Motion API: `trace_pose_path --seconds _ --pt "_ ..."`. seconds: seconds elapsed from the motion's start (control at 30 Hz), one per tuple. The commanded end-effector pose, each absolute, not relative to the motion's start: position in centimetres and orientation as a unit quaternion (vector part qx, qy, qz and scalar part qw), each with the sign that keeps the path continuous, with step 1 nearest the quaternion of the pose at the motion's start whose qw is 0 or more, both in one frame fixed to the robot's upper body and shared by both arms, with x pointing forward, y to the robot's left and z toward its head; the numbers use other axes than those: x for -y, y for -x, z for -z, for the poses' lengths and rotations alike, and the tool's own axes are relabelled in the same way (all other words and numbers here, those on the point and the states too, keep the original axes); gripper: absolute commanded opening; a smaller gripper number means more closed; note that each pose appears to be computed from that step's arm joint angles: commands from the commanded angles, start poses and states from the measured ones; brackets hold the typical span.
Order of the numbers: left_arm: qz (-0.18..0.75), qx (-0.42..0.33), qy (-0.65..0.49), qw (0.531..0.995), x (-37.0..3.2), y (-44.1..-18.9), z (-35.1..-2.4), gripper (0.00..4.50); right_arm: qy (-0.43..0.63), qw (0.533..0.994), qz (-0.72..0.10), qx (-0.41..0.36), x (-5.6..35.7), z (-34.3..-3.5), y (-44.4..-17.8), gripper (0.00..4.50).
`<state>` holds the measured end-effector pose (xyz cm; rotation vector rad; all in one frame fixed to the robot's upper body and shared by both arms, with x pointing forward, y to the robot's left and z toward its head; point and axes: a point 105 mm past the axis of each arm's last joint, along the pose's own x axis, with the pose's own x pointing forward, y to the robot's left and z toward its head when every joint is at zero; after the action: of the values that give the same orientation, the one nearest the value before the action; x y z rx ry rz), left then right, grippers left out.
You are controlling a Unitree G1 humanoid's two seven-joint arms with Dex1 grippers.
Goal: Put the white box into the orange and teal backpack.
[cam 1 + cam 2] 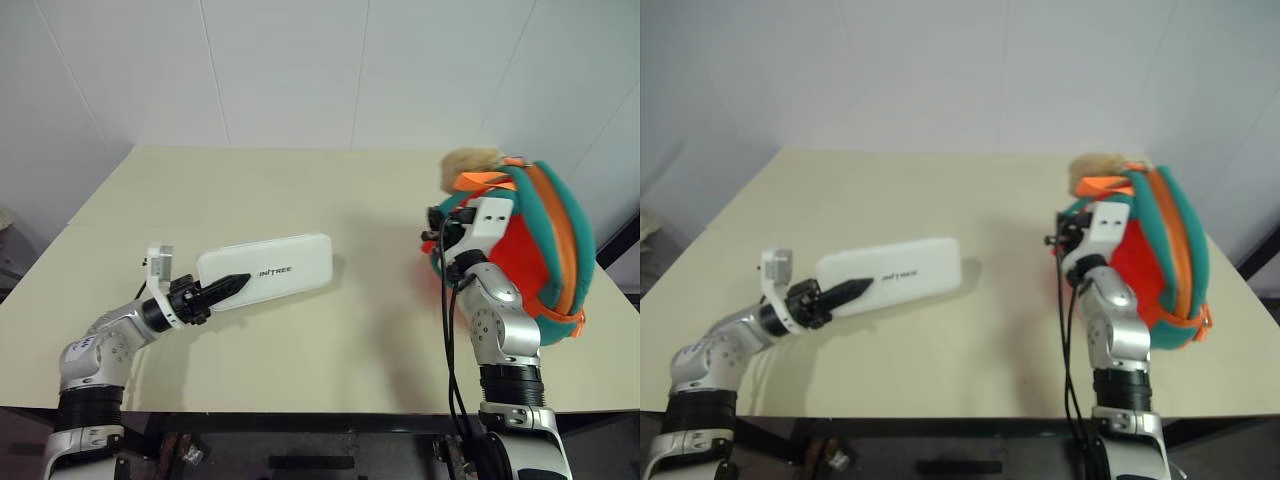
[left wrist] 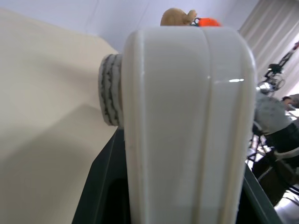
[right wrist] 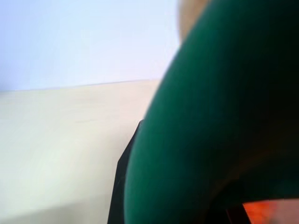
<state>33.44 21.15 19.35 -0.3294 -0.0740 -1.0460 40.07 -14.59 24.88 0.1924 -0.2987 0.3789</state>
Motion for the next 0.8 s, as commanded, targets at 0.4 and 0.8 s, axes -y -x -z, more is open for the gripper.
trace_pose_path --seconds 0.4,0.8 --pt "0.435 0.074 0.139 0.887 -25.5 -33.2 -20.3 1.27 -0.200 0.724 -0.661 0.008 5.3 -31.0 -27.4 0.04" --pt "0.415 0.069 0.149 0.895 -26.9 -32.7 -19.8 1.27 -0.192 0.682 -0.673 -0.212 10.4 -25.2 -22.9 0.04"
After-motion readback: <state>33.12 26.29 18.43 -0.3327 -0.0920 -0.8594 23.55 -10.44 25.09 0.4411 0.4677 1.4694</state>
